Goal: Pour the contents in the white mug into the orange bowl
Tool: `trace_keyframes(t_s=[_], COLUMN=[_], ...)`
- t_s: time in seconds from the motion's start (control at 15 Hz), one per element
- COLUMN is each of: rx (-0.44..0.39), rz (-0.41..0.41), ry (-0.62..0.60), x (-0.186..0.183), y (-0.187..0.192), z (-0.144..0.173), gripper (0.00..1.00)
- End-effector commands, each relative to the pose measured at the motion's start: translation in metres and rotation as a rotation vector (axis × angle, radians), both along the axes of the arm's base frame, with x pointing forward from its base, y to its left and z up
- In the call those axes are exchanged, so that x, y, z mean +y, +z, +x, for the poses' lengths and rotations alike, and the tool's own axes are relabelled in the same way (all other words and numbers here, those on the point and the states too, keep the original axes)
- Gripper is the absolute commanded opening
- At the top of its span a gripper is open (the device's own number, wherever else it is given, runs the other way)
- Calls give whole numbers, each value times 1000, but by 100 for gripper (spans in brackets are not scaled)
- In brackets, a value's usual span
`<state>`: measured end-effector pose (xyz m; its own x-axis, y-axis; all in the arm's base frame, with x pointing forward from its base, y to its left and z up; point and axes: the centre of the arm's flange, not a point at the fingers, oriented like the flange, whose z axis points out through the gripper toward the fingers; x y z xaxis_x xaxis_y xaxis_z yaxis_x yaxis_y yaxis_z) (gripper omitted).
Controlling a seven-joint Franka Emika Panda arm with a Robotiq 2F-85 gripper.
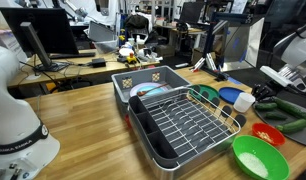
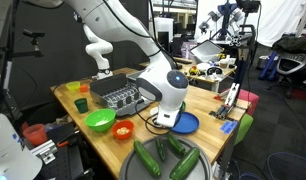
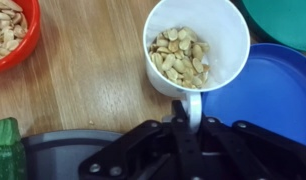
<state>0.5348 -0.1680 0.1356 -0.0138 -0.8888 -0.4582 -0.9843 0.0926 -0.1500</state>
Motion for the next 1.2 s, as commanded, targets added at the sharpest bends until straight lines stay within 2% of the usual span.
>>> trace_keyframes(t_s=[0.0,0.67,0.8,1.13], rx=[45,104,149,247], rz=[-6,-136,-200,-289], ry=[-1,11,-6,-1], x=[1,-4,0,17], y=[19,77,80,79], z=[-15,-46,-53,-72], gripper=[2,2,2,2])
